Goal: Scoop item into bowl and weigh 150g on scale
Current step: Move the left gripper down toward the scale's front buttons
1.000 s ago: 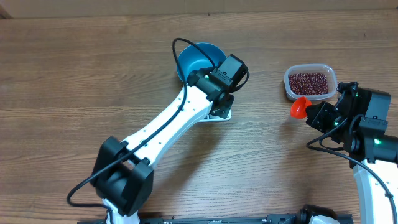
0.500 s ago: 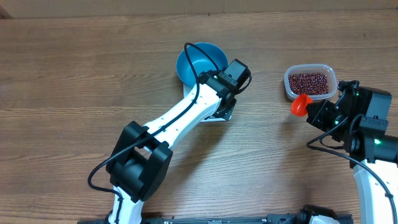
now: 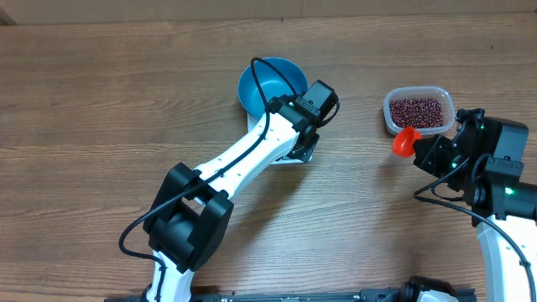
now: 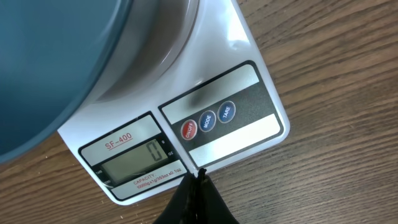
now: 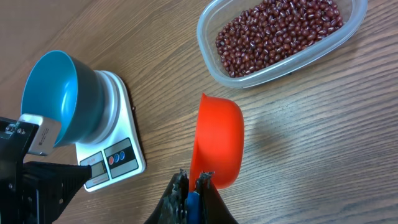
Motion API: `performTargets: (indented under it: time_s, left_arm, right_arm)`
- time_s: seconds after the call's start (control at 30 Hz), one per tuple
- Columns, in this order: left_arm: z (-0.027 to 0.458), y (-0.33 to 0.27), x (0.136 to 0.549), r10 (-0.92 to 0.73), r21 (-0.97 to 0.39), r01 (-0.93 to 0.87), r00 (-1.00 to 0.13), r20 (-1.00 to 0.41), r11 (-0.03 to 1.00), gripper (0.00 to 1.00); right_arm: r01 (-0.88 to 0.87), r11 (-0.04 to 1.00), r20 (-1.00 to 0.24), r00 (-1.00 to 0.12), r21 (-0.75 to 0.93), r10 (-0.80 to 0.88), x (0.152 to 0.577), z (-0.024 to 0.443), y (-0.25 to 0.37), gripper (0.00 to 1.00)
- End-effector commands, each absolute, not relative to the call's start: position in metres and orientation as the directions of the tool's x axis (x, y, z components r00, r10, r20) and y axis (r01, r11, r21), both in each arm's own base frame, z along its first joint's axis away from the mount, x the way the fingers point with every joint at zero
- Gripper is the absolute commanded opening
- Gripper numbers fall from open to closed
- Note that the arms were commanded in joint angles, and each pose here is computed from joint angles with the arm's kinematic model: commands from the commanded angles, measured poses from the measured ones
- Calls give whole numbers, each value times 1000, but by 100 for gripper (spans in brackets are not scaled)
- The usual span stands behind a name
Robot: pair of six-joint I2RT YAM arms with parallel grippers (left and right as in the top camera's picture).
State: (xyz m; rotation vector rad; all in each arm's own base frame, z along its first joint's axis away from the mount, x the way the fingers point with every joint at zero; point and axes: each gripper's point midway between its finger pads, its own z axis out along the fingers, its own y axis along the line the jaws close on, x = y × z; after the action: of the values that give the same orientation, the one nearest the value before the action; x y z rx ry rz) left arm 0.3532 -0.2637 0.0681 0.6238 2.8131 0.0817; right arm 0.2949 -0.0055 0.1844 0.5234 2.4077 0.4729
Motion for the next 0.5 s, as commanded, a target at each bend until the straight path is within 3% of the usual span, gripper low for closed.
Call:
performTargets:
  time_s: [0.0,0.47]
  left_arm:
    - [68,-265,354,448,127,430,-861,-239,894,4]
    - [69,-266,355,446,125,429,-860,-246,895,4]
  right_arm:
    - [235,862,-531,-705,450,470,301,199,-8,4]
    - [235,862,-531,-706,450,470,301,199,-8,4]
